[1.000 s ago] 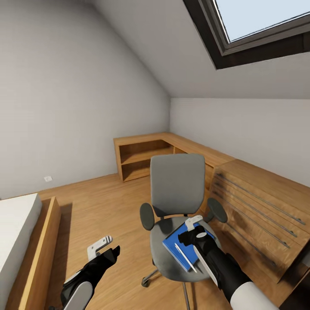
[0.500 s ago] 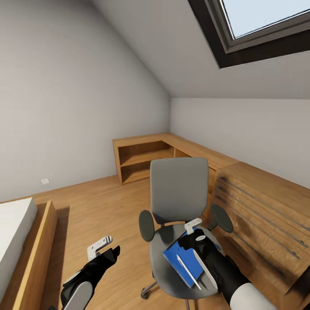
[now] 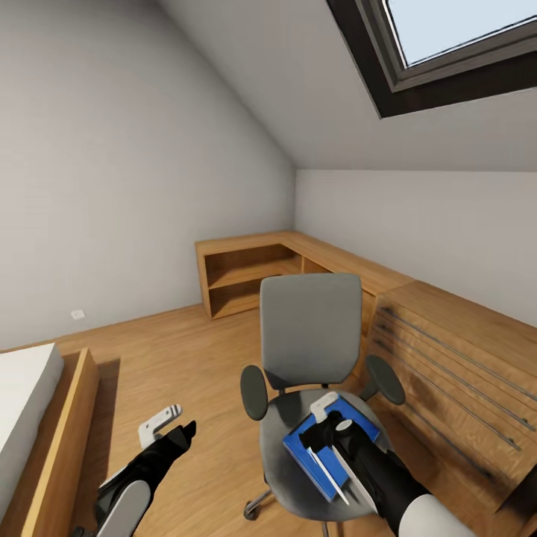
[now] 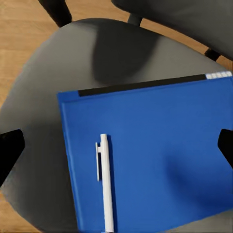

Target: In the bedroom, organize the workspace by keeping the computer under the desk, ensuring the monitor is on the desk, placing the keyboard on the desk next to the monitor, placing the mouse on the desk next to the keyboard, moving the folder from the swivel chair onto the desk next to the mouse, stacking the notebook on top of the folder with the pen on top of the notebook, and positioning the swivel chair next to the desk.

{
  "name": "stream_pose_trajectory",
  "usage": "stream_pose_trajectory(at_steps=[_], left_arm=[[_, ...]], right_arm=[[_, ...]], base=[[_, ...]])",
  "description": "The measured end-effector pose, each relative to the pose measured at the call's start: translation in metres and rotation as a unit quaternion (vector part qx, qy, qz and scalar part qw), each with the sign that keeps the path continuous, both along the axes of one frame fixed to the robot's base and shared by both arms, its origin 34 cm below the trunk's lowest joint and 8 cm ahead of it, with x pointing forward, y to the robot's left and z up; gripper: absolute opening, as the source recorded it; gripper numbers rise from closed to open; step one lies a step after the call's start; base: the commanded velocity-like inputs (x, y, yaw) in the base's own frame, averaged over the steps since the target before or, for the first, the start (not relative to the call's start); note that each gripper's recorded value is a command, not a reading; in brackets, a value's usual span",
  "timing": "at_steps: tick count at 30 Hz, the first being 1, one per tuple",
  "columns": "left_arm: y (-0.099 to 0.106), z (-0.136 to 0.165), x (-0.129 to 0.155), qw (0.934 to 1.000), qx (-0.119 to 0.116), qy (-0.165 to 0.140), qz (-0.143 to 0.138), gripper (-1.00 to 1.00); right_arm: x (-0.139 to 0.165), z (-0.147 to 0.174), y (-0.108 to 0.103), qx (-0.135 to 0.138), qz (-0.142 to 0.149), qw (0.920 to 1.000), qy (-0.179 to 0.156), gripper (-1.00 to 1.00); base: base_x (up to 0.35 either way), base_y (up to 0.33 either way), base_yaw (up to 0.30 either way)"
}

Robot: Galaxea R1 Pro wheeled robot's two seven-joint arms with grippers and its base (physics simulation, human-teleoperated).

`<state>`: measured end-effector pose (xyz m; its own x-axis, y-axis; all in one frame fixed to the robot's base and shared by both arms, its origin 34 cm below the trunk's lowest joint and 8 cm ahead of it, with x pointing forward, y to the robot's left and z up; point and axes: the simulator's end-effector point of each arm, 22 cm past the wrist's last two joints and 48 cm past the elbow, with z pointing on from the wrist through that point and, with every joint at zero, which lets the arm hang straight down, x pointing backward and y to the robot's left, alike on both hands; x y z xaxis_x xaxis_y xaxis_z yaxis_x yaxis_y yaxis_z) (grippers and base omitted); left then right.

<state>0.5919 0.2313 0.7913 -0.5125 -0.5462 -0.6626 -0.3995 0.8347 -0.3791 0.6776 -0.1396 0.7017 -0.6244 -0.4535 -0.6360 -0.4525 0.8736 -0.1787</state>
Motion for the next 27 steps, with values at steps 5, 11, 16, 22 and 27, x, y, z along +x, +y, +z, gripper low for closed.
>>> stream_pose_trajectory(at_steps=[5, 11, 16, 22, 27], left_arm=[[0.008, 0.001, 0.001, 1.0, -0.001, -0.001, 0.01, 1.0], [0.009, 0.001, 0.001, 0.9999, -0.001, -0.001, 0.011, 1.0], [0.008, 0.001, 0.001, 0.9999, -0.002, -0.001, 0.011, 1.0], [0.007, -0.009, 0.001, 0.9999, -0.002, -0.001, 0.011, 1.0], [0.007, -0.018, 0.0, 0.9999, -0.002, -0.001, 0.01, 1.0]], right_arm=[[-0.013, -0.007, 0.009, 0.033, 0.038, 0.9982, 0.031, 1.0], [-0.016, -0.008, 0.003, 0.044, 0.044, 0.9972, 0.041, 1.0], [-0.014, -0.006, -0.003, 0.053, 0.036, 0.9971, 0.042, 1.0], [-0.007, -0.011, -0.015, 0.068, 0.011, 0.9969, 0.038, 1.0], [-0.003, -0.017, -0.022, 0.075, -0.003, 0.9965, 0.035, 1.0]], base=[[0.0, 0.0, 0.0], [0.0, 0.0, 0.0], [0.0, 0.0, 0.0], [0.0, 0.0, 0.0], [0.0, 0.0, 0.0]])
